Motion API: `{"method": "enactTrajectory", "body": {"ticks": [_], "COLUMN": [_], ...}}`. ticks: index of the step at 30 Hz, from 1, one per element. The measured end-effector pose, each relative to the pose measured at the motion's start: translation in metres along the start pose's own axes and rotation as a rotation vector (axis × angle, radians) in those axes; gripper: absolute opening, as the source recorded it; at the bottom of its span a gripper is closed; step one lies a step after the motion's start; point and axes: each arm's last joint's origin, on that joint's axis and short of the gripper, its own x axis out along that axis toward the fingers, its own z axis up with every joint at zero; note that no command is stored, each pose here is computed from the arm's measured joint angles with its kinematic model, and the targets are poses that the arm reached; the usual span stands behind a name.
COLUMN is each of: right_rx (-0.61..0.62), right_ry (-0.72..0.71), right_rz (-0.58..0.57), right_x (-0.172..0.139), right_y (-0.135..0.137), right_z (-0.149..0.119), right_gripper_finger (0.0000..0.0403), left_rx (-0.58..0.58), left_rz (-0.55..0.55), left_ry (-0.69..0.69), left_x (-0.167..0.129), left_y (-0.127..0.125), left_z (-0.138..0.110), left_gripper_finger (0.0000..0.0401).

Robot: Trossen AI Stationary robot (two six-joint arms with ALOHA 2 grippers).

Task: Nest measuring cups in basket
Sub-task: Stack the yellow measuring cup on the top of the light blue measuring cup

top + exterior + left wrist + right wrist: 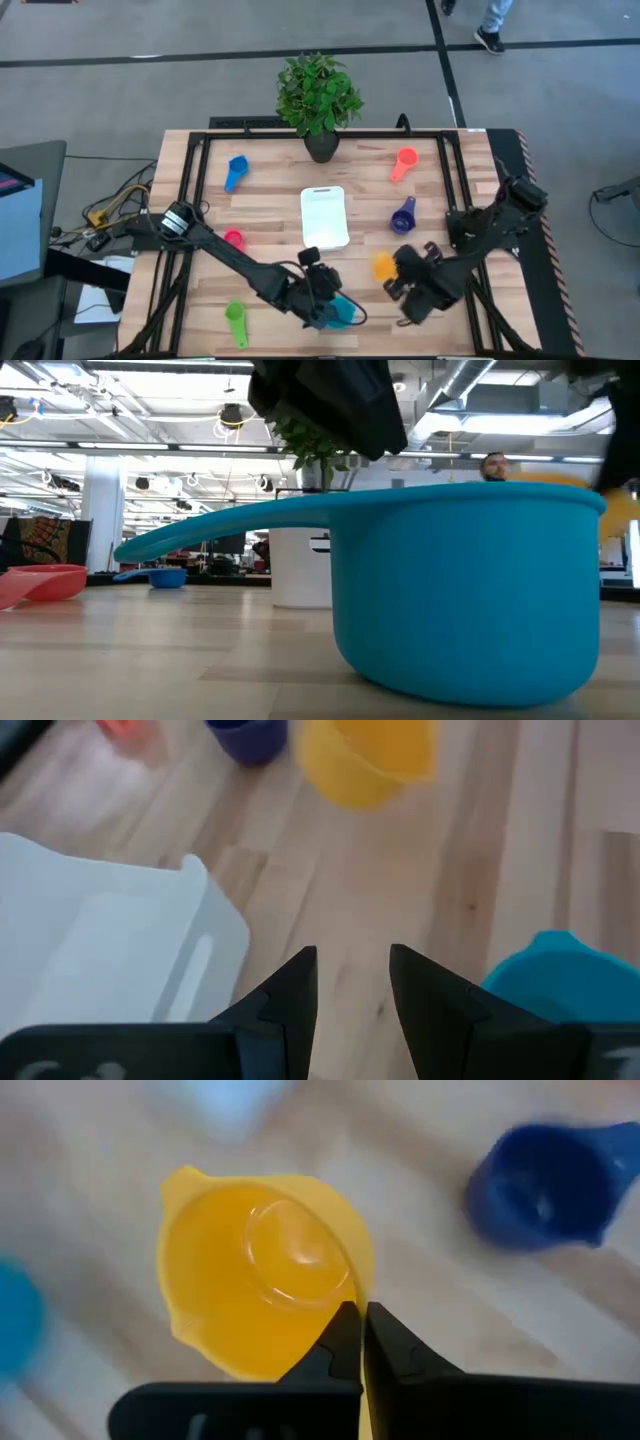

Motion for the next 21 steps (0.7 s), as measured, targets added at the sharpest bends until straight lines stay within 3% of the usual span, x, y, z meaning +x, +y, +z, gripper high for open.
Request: {"method": "enactTrajectory", "body": {"ticks": [2, 5, 10, 15, 21], "right_rx": [0.156, 0.284, 0.335, 0.33, 0.336], "right_ry": [-0.161, -0.344, -0.459, -0.489, -0.551], "right_rz": [0.073, 0.192, 0.273, 0.244, 0.278], "right_x": [-0.009, -0.017, -0.006, 0.007, 0.008], "right_y": [-0.004, -0.006, 0.008, 0.014, 0.017], "right_z": [-0.004, -0.01, -0.012, -0.012, -0.01], "right_gripper_finger": [0.001, 0.0012, 0.0009, 0.0012, 0.001], "left_rx": [-0.021, -0.048, -0.082, -0.056, -0.011], "left_rz": [0.031, 0.085, 0.148, 0.15, 0.315], "left_ry": [-0.042, -0.096, -0.184, -0.252, -0.301], "left_x": [0.002, 0.007, 0.013, 0.011, 0.007], "left_y": [0.002, 0.008, 0.014, 0.011, 0.013], "left_z": [0.004, 0.012, 0.024, 0.033, 0.035], "left_gripper_finger": [0.0116, 0.0116, 0.0116, 0.0116, 0.0116]}}
